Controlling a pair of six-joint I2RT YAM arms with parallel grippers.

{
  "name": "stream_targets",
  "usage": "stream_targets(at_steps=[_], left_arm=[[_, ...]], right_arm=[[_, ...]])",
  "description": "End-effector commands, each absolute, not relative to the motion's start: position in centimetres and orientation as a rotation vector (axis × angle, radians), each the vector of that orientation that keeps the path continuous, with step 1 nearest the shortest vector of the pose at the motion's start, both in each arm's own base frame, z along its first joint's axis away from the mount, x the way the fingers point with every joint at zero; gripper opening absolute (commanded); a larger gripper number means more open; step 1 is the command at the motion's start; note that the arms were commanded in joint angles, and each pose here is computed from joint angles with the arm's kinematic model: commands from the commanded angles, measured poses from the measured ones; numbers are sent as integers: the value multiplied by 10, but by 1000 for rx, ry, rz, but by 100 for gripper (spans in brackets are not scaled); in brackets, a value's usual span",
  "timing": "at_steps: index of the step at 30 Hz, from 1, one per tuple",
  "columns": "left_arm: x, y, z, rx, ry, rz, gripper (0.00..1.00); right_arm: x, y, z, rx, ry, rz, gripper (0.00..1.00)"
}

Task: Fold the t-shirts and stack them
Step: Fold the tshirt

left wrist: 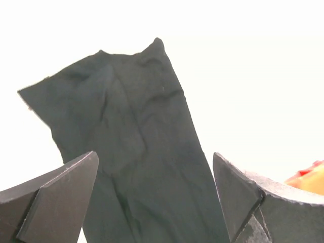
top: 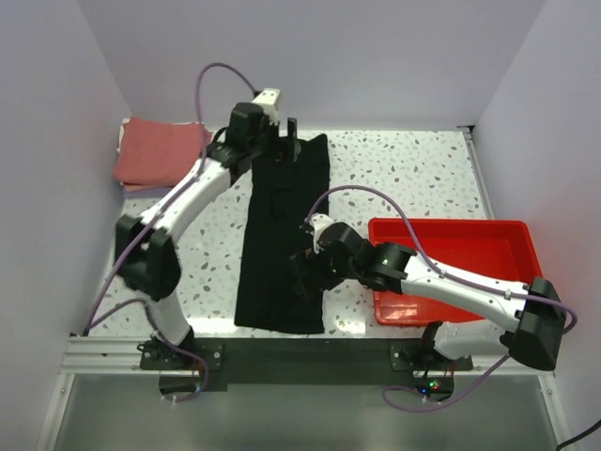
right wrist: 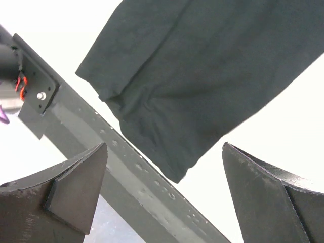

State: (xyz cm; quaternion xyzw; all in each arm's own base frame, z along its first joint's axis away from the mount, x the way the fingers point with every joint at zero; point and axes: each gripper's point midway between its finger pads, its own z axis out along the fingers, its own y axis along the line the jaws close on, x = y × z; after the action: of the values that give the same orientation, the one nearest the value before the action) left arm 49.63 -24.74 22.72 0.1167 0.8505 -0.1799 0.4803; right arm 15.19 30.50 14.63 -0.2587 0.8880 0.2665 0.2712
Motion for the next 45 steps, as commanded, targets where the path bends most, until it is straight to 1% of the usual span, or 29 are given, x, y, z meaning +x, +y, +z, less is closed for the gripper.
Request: stream_targets(at_steps=[1, 2, 3, 4, 5, 6, 7, 9, 10, 12, 13, 14, 18, 21, 24, 27, 28, 30, 31, 32, 33, 36, 39, 40, 43, 45], left_arm=[[427, -216, 219, 42, 2122, -417, 100], [410, -208, 208, -16, 2146, -411, 100], [381, -194, 165, -135, 2244, -395, 100], [363, -187, 171, -185, 2232, -421, 100], [345, -184, 157, -206, 2271, -421, 100], [321, -174, 128, -266, 2342, -386, 100], [303, -173, 128, -286, 2348, -388, 100], [263, -160, 97, -345, 2456, -321, 100], [251, -156, 98, -359, 2459, -316, 100], [216, -141, 80, -408, 2537, -222, 100], [205, -138, 83, -421, 2540, -238, 100], [187, -133, 76, -420, 2591, -211, 100], [135, -120, 51, -578, 2696, -218, 100], [113, -119, 40, -636, 2746, -266, 97], [99, -124, 31, -638, 2801, -320, 91], [91, -127, 22, -631, 2839, -341, 81], [90, -127, 19, -627, 2848, -339, 74], [89, -127, 15, -631, 2858, -327, 65], [88, -127, 14, -632, 2866, -319, 54], [87, -127, 13, -632, 2874, -319, 50], [86, -128, 12, -626, 2880, -315, 43], [85, -128, 8, -627, 2880, -325, 33], [85, -130, 5, -609, 2889, -332, 28], [86, -129, 3, -606, 2890, -319, 26], [88, -129, 0, -592, 2885, -312, 24], [87, -129, -3, -575, 2896, -303, 23]], right_arm=[[156, 285, 149, -559, 2398, 656, 99], [156, 279, 146, -533, 2413, 642, 99], [155, 277, 145, -515, 2418, 649, 99], [151, 272, 140, -512, 2431, 654, 99], [149, 272, 138, -514, 2438, 670, 99], [142, 272, 134, -533, 2458, 693, 99], [140, 270, 131, -538, 2468, 696, 99], [136, 269, 125, -552, 2487, 703, 99], [130, 268, 120, -566, 2510, 718, 99], [121, 265, 109, -576, 2549, 729, 99], [118, 264, 106, -577, 2560, 739, 99], [114, 267, 106, -564, 2570, 780, 99], [97, 273, 92, -546, 2613, 905, 99], [92, 277, 88, -515, 2626, 958, 99], [93, 279, 83, -469, 2639, 965, 99], [94, 281, 78, -448, 2656, 963, 99], [94, 282, 77, -440, 2658, 965, 99], [96, 282, 76, -431, 2659, 960, 99], [96, 282, 74, -422, 2668, 948, 99], [96, 281, 71, -416, 2678, 937, 99], [96, 280, 68, -411, 2687, 924, 98], [96, 276, 60, -394, 2724, 880, 91], [92, 273, 48, -396, 2774, 839, 88], [90, 275, 45, -401, 2780, 840, 85], [86, 279, 43, -410, 2778, 853, 81], [86, 279, 38, -403, 2792, 836, 75]])
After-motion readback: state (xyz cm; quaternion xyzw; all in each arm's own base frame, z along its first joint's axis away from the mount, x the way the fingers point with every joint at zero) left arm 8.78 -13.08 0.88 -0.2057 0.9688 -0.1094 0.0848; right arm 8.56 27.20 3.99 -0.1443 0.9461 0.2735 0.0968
